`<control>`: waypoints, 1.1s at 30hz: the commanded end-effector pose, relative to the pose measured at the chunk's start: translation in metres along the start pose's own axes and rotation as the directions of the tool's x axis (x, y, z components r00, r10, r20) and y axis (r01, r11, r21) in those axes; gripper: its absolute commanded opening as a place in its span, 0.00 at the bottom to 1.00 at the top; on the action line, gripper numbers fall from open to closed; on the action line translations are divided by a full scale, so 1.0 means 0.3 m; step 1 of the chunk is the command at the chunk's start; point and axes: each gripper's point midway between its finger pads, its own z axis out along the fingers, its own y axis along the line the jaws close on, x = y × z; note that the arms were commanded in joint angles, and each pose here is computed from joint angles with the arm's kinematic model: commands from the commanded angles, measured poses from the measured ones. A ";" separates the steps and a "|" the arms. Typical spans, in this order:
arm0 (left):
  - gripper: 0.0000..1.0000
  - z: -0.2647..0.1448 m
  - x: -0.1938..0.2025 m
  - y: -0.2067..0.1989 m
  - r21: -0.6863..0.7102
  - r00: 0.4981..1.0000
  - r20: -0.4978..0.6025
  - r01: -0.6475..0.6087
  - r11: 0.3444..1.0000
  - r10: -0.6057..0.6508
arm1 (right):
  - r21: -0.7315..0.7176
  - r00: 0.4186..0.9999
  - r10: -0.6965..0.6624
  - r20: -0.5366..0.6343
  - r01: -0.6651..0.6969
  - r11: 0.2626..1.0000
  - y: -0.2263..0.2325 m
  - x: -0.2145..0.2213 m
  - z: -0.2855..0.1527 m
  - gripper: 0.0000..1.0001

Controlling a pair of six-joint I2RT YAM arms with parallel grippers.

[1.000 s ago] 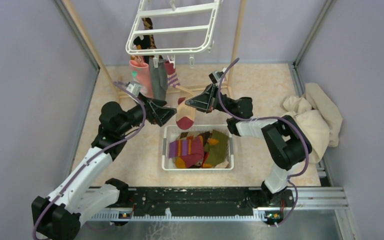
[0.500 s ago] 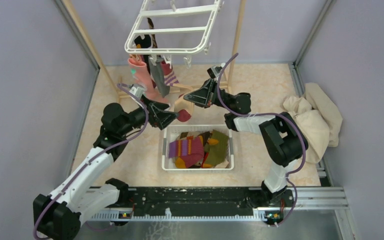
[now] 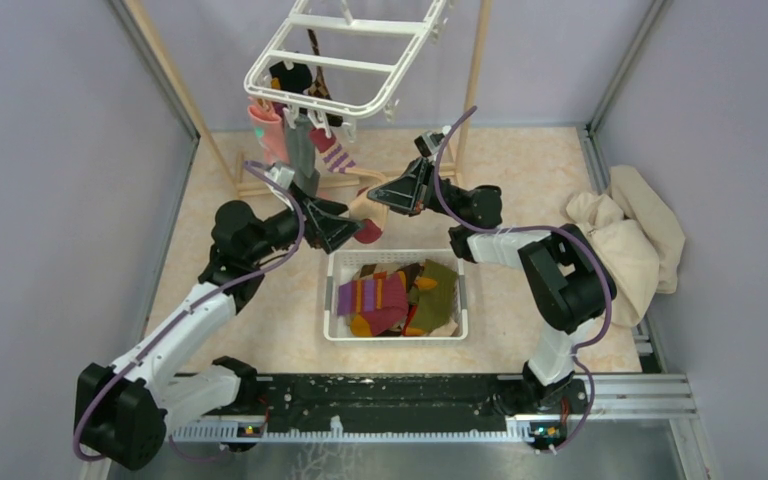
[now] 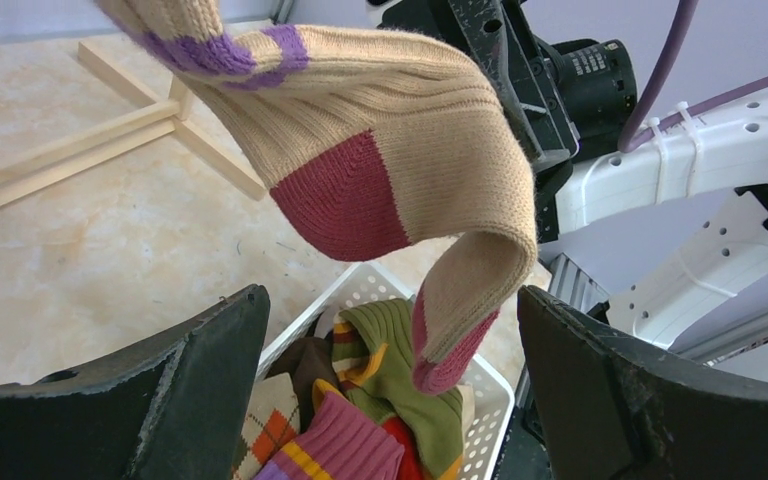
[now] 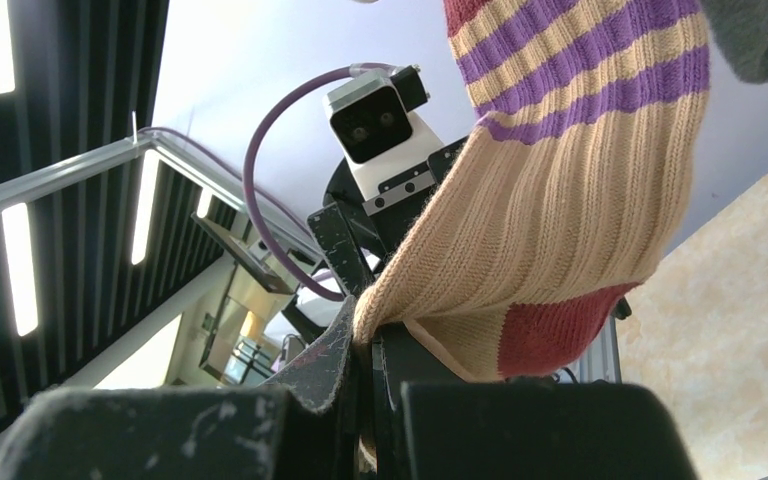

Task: Remove the socks clipped to the hanger
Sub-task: Adjust the hanger on the clothesline.

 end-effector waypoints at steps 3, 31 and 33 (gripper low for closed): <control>0.98 0.014 -0.070 -0.046 0.053 0.997 0.073 -0.040 0.998 0.036 | -0.124 0.989 -0.146 -0.001 0.144 0.982 0.092 -0.005 0.005 0.00; 0.06 0.006 -0.138 0.007 -0.178 0.991 0.034 -0.122 0.976 0.130 | 0.025 0.985 -0.170 -0.036 0.171 0.985 -0.011 -0.007 0.004 0.45; 0.06 -0.006 -0.146 0.010 -0.202 0.990 0.031 -0.131 0.971 0.140 | 0.110 0.983 -0.179 -0.044 0.183 0.977 -0.053 -0.016 0.002 0.48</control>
